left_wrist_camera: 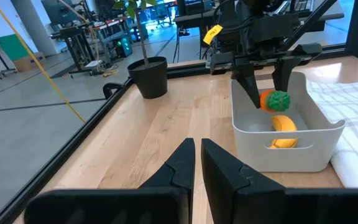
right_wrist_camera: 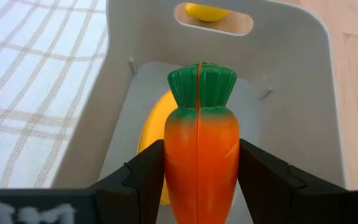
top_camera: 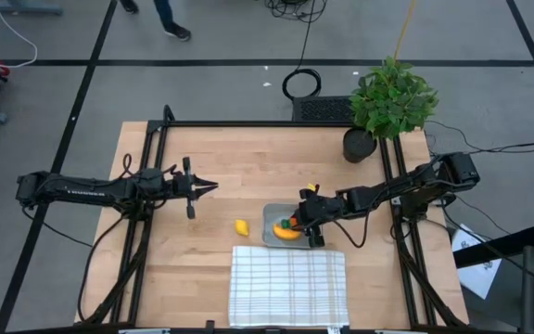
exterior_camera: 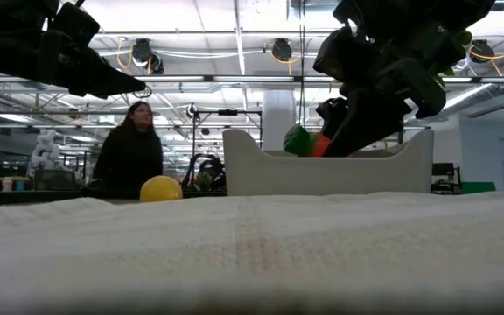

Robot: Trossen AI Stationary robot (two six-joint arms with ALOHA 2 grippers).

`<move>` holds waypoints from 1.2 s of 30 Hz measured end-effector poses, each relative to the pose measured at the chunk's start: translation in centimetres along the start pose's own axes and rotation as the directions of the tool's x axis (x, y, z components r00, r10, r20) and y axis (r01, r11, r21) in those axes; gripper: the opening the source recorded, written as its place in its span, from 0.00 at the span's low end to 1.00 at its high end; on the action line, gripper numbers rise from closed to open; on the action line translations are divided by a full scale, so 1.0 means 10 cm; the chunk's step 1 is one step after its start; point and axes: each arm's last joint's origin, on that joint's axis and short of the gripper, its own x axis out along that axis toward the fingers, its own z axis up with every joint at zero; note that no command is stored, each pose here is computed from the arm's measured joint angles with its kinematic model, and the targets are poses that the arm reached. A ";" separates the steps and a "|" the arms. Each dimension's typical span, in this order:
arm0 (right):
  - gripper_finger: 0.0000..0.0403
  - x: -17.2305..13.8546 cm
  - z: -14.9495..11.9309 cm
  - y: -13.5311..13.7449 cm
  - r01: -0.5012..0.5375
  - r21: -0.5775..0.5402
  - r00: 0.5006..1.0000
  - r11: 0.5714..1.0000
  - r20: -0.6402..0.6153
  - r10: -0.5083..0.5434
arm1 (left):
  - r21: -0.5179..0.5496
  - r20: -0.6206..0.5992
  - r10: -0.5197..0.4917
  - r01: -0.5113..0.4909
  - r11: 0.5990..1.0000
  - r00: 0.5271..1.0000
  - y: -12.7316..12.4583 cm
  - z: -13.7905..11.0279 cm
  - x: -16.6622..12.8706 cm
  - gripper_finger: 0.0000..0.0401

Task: Pick and placing Produce into tupperware
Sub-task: Put the orange carrot into the gray bin

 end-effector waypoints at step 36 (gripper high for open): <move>0.43 0.00 0.00 0.01 -0.028 0.017 1.000 0.999 0.001 0.028 | 0.003 0.000 0.000 0.000 1.000 1.000 0.00 0.00 0.00 0.08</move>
